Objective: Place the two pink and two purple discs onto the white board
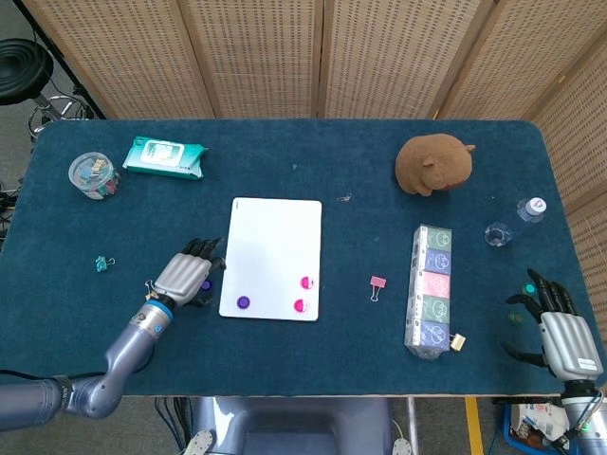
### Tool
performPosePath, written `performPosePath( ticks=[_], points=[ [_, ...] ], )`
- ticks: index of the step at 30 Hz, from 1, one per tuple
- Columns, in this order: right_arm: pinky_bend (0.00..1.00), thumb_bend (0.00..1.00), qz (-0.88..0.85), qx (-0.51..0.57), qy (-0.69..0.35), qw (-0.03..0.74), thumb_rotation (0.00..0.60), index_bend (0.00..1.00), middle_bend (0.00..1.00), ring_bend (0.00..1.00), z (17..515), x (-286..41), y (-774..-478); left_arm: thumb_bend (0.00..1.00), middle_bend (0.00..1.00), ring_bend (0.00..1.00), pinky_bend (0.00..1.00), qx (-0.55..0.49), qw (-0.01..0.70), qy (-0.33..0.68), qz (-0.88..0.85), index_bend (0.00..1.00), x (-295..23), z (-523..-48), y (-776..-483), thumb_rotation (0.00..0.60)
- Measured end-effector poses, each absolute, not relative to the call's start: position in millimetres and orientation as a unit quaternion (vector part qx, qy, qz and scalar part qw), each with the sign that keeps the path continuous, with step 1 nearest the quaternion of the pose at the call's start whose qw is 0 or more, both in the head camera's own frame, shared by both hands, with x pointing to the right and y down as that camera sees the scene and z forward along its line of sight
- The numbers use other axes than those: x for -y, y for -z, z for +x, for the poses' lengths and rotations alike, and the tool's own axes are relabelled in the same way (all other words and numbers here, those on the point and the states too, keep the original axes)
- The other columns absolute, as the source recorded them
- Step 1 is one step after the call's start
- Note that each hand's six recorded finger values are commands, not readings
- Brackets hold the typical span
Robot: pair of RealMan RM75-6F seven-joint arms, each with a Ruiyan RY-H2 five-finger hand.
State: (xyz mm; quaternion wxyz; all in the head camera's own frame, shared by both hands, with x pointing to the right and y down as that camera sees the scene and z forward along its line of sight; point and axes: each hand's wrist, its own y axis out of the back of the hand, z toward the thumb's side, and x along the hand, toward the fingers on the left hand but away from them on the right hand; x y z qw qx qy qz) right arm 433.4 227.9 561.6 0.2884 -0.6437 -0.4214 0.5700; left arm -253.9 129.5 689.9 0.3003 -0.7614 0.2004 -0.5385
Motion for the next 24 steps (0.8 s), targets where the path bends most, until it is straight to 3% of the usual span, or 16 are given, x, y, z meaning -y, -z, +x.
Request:
performPosePath(
  ticks=[10, 24],
  points=[
    [0.00, 0.18, -0.645, 0.420, -0.571, 0.284, 0.600, 0.32, 0.00, 0.00, 433.1, -228.9, -563.6, 0.32, 0.00, 0.00, 0.00, -0.198, 0.292, 0.542, -0.763, 0.32, -140.5, -270.9, -709.9, 0.600],
    [0.00, 0.18, -0.647, 0.420, -0.573, 0.278, 0.600, 0.32, 0.00, 0.00, 434.5, -229.3, -564.4, 0.32, 0.00, 0.00, 0.00, -0.213, 0.287, 0.539, -0.763, 0.35, -143.8, -273.8, -716.0, 0.600]
  ],
)
